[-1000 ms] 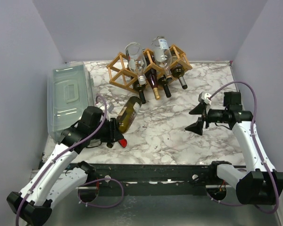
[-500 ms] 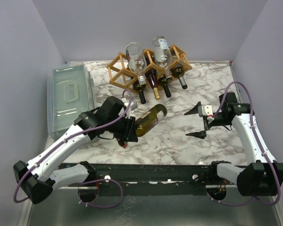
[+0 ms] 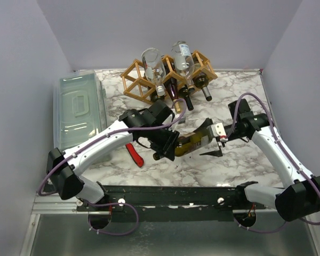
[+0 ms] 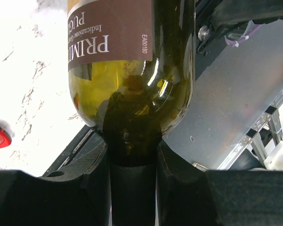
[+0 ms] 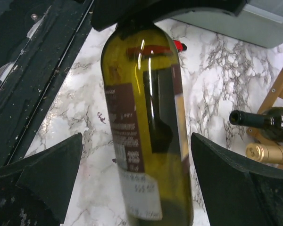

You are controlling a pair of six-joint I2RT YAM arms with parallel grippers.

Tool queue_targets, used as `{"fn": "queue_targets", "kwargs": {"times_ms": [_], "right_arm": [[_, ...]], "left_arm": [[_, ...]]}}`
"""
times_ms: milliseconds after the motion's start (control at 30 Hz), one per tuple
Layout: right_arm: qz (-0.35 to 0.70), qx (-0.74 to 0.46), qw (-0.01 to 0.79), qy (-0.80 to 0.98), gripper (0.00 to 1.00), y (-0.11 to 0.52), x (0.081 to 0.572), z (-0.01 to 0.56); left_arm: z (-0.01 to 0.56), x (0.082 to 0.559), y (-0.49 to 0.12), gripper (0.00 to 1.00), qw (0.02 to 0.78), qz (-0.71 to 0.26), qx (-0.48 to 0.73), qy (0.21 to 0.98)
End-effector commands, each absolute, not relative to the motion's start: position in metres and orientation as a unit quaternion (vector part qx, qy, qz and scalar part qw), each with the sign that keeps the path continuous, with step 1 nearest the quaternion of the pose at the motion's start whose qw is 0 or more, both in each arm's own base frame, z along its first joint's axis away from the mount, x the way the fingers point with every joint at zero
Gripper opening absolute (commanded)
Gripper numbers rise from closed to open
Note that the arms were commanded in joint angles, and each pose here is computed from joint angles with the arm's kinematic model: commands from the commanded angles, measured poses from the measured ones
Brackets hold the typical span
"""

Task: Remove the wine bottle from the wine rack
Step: Place the wine bottle at the center of the board.

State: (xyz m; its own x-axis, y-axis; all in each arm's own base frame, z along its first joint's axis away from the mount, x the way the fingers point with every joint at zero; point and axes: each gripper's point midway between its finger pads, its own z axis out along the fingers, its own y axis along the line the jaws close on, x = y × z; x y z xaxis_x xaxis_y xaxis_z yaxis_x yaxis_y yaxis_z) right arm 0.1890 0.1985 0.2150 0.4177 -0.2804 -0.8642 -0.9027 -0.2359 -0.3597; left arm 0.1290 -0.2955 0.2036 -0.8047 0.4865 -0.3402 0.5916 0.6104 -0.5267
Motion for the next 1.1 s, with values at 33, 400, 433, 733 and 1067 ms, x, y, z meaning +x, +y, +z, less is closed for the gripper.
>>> {"fn": "queue_targets", "kwargs": {"times_ms": [33, 400, 433, 733, 1067], "right_arm": [[0.317, -0.720, 0.443, 0.429, 1.00, 0.207, 0.203, 0.204], [0.272, -0.771, 0.383, 0.430, 1.00, 0.209, 0.199, 0.166], [0.272, -0.773, 0.379, 0.429, 1.00, 0.210, 0.197, 0.163], [0.282, -0.767, 0.380, 0.433, 0.92, 0.215, 0.191, 0.157], [0.290, -0.760, 0.374, 0.444, 0.38, 0.214, 0.186, 0.159]], "left_arm": [[0.231, 0.125, -0.325, 0.00, 0.089, -0.370, 0.360, 0.852], [0.238, 0.129, -0.343, 0.00, 0.063, -0.382, 0.374, 0.843], [0.238, 0.129, -0.344, 0.00, 0.061, -0.381, 0.374, 0.843], [0.238, 0.133, -0.350, 0.00, 0.057, -0.383, 0.376, 0.842], [0.237, 0.136, -0.352, 0.00, 0.056, -0.382, 0.374, 0.843]]}}
